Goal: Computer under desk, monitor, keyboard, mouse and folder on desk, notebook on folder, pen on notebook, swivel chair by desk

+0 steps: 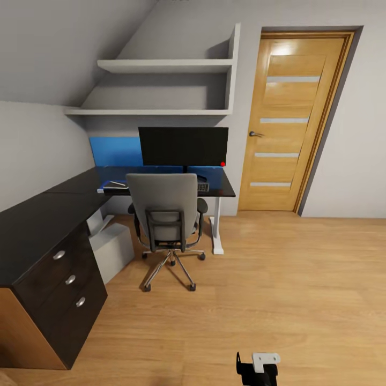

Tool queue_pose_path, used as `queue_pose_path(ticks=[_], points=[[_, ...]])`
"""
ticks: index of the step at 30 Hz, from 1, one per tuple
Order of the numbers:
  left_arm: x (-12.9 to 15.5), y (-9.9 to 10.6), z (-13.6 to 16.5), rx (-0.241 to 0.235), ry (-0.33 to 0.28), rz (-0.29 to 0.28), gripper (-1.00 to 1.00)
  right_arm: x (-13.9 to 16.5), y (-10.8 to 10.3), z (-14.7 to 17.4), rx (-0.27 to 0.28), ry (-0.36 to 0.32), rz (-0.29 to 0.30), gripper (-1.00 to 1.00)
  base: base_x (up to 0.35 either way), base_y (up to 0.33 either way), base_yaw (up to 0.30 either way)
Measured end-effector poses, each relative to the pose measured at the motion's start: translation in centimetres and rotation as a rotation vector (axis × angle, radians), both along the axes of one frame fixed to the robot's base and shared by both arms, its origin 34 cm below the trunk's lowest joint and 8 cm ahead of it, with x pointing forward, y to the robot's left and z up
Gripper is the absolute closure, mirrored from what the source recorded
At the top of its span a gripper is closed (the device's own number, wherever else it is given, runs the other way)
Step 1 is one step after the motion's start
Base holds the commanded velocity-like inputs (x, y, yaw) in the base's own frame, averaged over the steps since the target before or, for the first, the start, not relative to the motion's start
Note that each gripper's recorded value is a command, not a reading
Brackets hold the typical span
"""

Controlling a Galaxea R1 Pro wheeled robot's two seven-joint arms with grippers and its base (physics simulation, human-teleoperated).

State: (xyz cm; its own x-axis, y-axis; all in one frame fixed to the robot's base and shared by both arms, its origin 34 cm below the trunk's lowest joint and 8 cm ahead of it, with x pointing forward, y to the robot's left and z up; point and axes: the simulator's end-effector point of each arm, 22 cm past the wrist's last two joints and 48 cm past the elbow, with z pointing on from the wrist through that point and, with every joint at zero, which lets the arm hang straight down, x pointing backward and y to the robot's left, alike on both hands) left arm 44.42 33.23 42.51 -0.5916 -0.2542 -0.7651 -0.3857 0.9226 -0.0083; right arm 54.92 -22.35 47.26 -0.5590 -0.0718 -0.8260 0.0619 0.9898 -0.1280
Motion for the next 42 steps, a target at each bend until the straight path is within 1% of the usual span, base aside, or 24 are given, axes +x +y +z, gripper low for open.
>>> queue_pose_path(ticks=[1,3,6,12,14,15,17,18,21,30,33,42], points=[[-0.2,0.1,0.3,0.006,-0.011,0.001,-1.00,0.1,0.0,0.5,0.003,-0.018,-0.001,-1.00,0.000,0.000,0.000],[-0.3,0.2,0.8,0.011,-0.019,0.001,-1.00,0.0,-0.1,1.0,0.005,-0.031,-0.003,-1.00,0.000,0.000,0.000],[-0.3,0.2,1.5,0.016,-0.028,0.002,-1.00,-1.0,-0.3,1.5,0.009,-0.054,-0.005,-1.00,0.000,0.000,0.000],[-0.1,0.2,2.9,0.020,-0.041,-0.001,-1.00,-3.7,-1.4,2.4,0.013,-0.104,-0.014,-1.00,0.000,0.000,0.000],[0.2,0.3,3.7,0.028,-0.064,-0.001,-1.00,-5.7,-2.0,2.8,0.016,-0.133,-0.022,-1.00,0.000,0.000,0.000],[0.2,0.3,4.2,0.034,-0.080,-0.001,-1.00,-6.2,-2.2,3.0,0.017,-0.144,-0.022,-1.00,0.000,0.000,0.000],[0.0,0.0,4.7,0.036,-0.092,-0.001,-1.00,-7.1,-2.6,3.7,0.018,-0.171,-0.026,-1.00,0.000,0.000,0.000],[-0.2,-0.3,4.9,0.035,-0.099,-0.002,-1.00,-7.7,-3.1,4.2,0.018,-0.198,-0.030,-1.00,0.000,0.000,0.000],[-0.5,-1.1,5.5,0.029,-0.105,-0.003,-1.00,-8.4,-3.7,5.1,0.015,-0.222,-0.029,-1.00,0.000,0.000,0.000],[-0.5,-1.7,7.1,0.022,-0.105,-0.004,-1.00,-10.3,-4.4,6.0,0.005,-0.196,-0.031,-1.00,0.000,0.000,0.000],[-0.6,-1.7,7.1,0.022,-0.105,-0.003,-1.00,-11.4,-5.4,5.5,-0.009,-0.178,-0.035,-1.00,0.000,0.000,0.000],[-0.6,-1.7,7.0,0.021,-0.102,-0.004,-1.00,-12.3,-6.4,5.2,-0.024,-0.165,-0.032,-1.00,0.000,0.000,0.000]])
